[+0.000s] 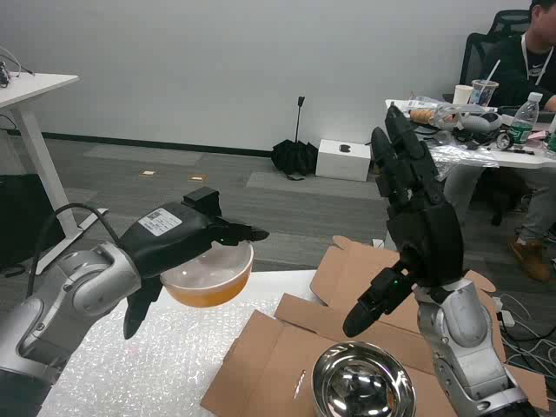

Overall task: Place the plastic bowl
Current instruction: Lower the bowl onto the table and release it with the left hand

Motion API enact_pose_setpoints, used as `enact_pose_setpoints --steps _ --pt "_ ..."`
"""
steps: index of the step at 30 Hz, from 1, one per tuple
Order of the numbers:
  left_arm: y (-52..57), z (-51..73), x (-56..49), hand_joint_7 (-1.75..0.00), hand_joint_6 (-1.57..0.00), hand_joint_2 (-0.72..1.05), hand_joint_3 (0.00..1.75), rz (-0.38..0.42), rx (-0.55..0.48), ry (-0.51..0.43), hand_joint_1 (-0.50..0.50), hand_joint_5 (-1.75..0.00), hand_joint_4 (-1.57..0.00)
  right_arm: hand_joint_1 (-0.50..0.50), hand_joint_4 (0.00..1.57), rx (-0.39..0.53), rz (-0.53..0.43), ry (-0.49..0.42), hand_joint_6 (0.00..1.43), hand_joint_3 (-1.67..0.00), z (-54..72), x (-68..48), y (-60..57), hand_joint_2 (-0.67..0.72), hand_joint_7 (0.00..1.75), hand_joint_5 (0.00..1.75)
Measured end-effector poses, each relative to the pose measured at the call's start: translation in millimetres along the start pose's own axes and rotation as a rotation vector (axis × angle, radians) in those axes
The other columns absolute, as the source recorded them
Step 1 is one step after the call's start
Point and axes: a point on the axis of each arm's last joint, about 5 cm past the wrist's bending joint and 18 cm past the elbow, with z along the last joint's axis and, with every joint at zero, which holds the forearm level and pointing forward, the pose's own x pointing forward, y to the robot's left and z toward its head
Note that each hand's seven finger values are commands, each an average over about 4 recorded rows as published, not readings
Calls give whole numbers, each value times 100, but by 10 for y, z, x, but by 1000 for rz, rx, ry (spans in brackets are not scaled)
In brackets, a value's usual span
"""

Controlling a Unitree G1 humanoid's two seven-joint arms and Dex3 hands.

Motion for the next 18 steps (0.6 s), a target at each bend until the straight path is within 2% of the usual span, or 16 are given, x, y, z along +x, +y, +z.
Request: enact_pose_setpoints --steps 5,18 --pt "-4 -37 -60 -161 -147 -55 9 22 -27 23 -41 -175 -157 -47 0 28 15 19 0 0 -51 2 56 47 0 0" --pt "-5 -38 -62 -161 -147 -55 9 22 -29 23 -41 -175 -157 -46 0 30 14 18 0 0 -52 3 58 47 0 0"
